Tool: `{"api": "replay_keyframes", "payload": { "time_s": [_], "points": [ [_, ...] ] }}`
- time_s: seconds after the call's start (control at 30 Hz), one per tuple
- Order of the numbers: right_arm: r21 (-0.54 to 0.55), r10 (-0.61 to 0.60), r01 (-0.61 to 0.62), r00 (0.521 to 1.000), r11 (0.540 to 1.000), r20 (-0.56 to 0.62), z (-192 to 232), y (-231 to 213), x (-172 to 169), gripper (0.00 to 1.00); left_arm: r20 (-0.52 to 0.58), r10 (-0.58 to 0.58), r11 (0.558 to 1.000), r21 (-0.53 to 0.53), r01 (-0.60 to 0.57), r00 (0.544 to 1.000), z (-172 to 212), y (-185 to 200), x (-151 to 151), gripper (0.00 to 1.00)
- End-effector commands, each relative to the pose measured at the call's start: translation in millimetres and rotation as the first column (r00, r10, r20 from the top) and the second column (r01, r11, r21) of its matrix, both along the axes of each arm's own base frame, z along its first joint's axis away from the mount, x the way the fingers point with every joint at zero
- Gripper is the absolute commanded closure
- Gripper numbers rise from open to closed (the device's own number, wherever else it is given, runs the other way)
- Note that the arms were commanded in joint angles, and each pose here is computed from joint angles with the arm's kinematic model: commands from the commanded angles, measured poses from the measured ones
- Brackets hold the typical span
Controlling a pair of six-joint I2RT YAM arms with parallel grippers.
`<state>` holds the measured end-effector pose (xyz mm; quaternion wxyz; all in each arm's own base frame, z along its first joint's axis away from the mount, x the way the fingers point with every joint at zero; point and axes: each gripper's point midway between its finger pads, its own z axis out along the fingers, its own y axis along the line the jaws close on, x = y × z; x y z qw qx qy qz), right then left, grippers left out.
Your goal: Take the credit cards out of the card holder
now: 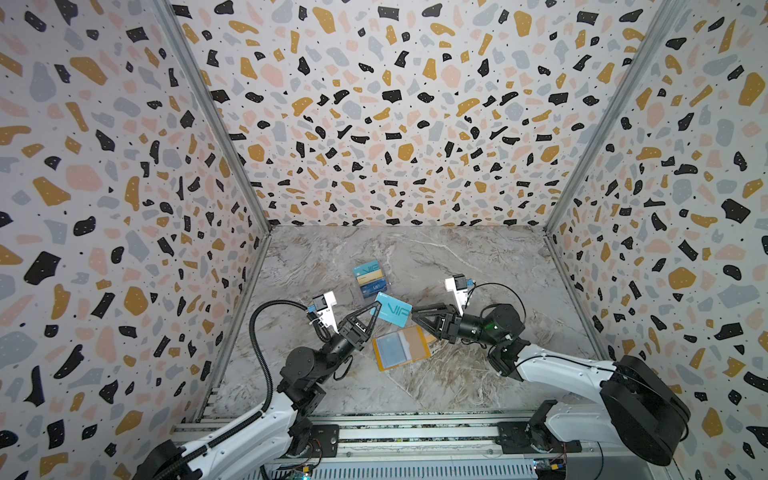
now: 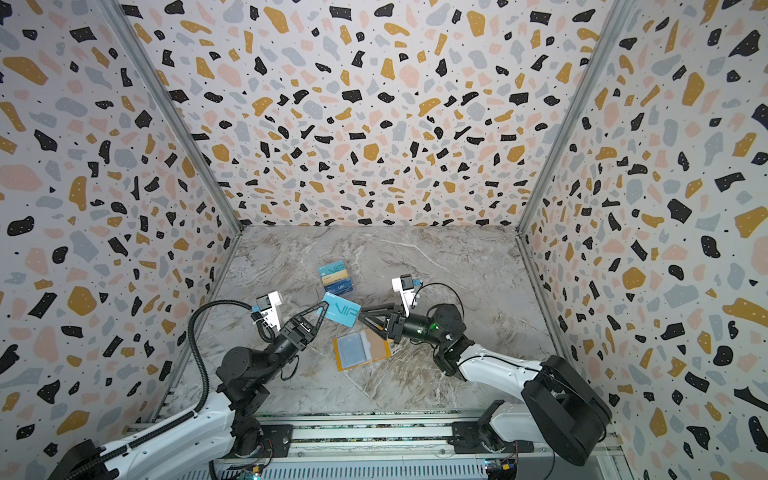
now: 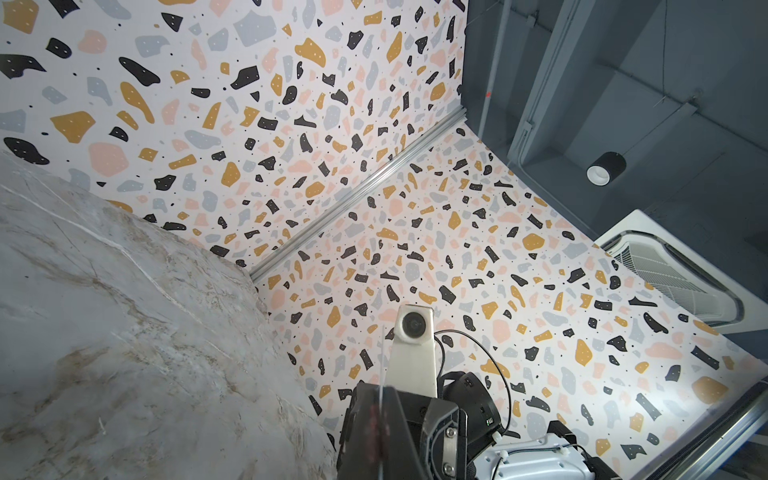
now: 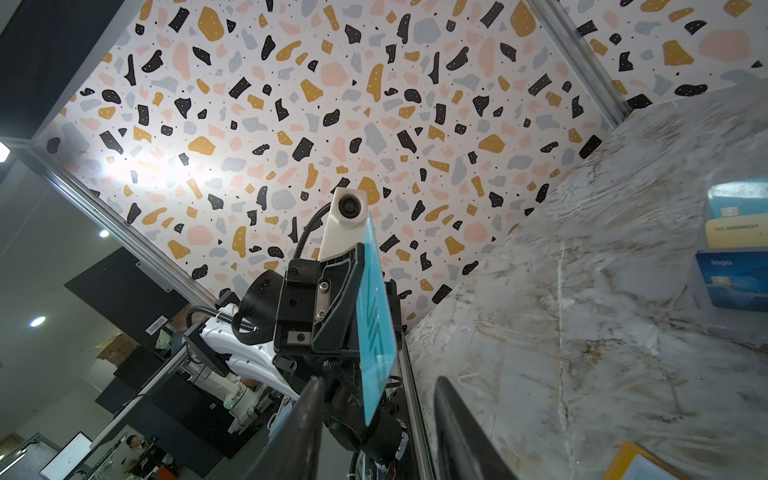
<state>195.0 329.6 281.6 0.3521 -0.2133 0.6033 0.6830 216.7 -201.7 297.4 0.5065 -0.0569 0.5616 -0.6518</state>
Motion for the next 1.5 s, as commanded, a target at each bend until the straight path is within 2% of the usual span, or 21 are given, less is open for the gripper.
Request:
{"api": "replay_keyframes", "payload": {
  "time_s": [0.0, 0.53, 0.83, 0.9, 0.97, 1.17, 1.3, 1.47],
  "points": [
    [0.057, 0.047, -0.05, 0.997, 0.997, 0.064, 26, 5, -9, 0.57, 0.063, -0.011, 0.997, -0.069, 0.016, 0.998, 19, 5, -8, 1.0],
    [0.084, 0.108, -0.113, 0.992, 0.99, 0.059, 30, 21, -19, 0.77, 0.054, 0.006, 0.998, -0.07, -0.002, 0.999, 13, 7, -6, 1.0],
    [0.076, 0.109, -0.112, 0.993, 0.991, 0.048, 27, 22, -17, 0.96, 0.031, 0.018, 0.998, -0.06, -0.016, 0.999, 5, 9, -4, 1.0],
    [0.077, 0.107, -0.11, 0.993, 0.991, 0.049, 28, 22, -17, 0.98, 0.004, 0.032, 0.999, -0.039, -0.032, 0.999, 0, 8, 0, 0.88],
    [0.076, 0.101, -0.104, 0.994, 0.992, 0.046, 28, 20, -16, 0.98, -0.013, 0.043, 0.999, 0.002, -0.043, 0.999, -5, 6, 4, 0.7],
    [0.051, 0.068, -0.069, 0.997, 0.996, 0.023, 19, 7, -11, 1.0, -0.042, 0.084, 0.986, 0.15, -0.077, 0.996, -24, 5, 8, 0.39],
    [0.001, 0.026, -0.026, 0.999, 1.0, 0.02, 10, -7, -3, 1.0, -0.059, 0.118, 0.954, 0.283, -0.097, 0.991, -38, 6, 11, 0.29],
    [-0.199, -0.025, 0.033, 0.999, 0.979, 0.045, -12, -17, 11, 1.0, -0.027, 0.074, 0.898, 0.436, -0.055, 0.997, -42, -2, 6, 0.23]
  ]
}}
